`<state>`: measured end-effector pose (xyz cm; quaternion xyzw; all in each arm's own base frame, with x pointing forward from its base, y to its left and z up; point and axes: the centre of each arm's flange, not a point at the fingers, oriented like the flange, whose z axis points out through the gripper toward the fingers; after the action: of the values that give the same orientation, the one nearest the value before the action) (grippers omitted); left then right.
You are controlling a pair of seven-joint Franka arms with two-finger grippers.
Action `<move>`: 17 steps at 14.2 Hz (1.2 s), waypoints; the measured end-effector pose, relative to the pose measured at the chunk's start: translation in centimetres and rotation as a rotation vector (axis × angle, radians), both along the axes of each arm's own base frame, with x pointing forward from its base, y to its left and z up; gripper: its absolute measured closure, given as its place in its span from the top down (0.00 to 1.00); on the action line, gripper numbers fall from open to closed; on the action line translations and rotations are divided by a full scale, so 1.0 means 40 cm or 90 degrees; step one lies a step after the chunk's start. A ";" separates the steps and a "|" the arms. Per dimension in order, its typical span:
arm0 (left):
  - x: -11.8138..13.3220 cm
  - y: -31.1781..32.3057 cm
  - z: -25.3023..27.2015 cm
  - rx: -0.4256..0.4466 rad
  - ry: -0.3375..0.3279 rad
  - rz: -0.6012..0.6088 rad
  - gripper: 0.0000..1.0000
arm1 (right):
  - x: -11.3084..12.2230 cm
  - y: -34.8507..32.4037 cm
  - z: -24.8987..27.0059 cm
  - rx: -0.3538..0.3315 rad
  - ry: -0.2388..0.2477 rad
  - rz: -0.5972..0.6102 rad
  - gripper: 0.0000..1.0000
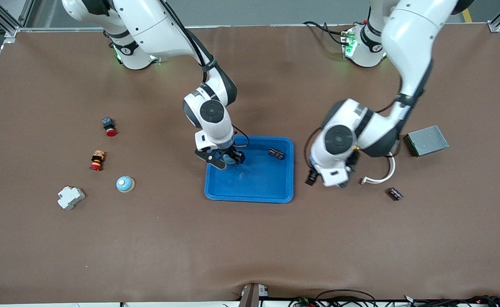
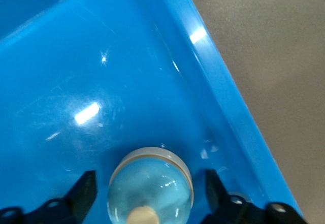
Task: Place electrolytic capacitor and blue bell in tray
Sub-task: 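Release the capacitor into the tray while the right gripper lowers the bell, then grasp the second capacitor with the left gripper while the right grasps another bell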
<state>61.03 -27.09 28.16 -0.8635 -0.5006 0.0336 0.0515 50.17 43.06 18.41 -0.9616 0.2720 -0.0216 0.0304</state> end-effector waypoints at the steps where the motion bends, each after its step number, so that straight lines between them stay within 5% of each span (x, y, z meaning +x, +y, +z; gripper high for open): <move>1: 0.033 0.082 -0.002 -0.002 0.002 -0.014 1.00 | 0.009 0.004 0.013 -0.008 0.008 0.000 1.00; 8: 0.139 0.488 -0.033 0.008 -0.007 -0.158 1.00 | 0.123 0.002 0.198 -0.067 0.067 0.066 1.00; 13: 0.178 0.639 -0.152 0.005 -0.046 -0.253 0.97 | 0.312 -0.289 0.272 -0.060 0.065 0.193 1.00; 17: 0.179 0.647 -0.187 0.001 -0.038 -0.258 0.82 | 0.379 -0.475 0.280 -0.067 0.074 0.247 1.00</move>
<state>68.18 -1.23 20.66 -0.9471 -0.3179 -0.0032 0.0429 65.34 24.04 29.61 -0.9958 0.0818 0.0256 -0.0320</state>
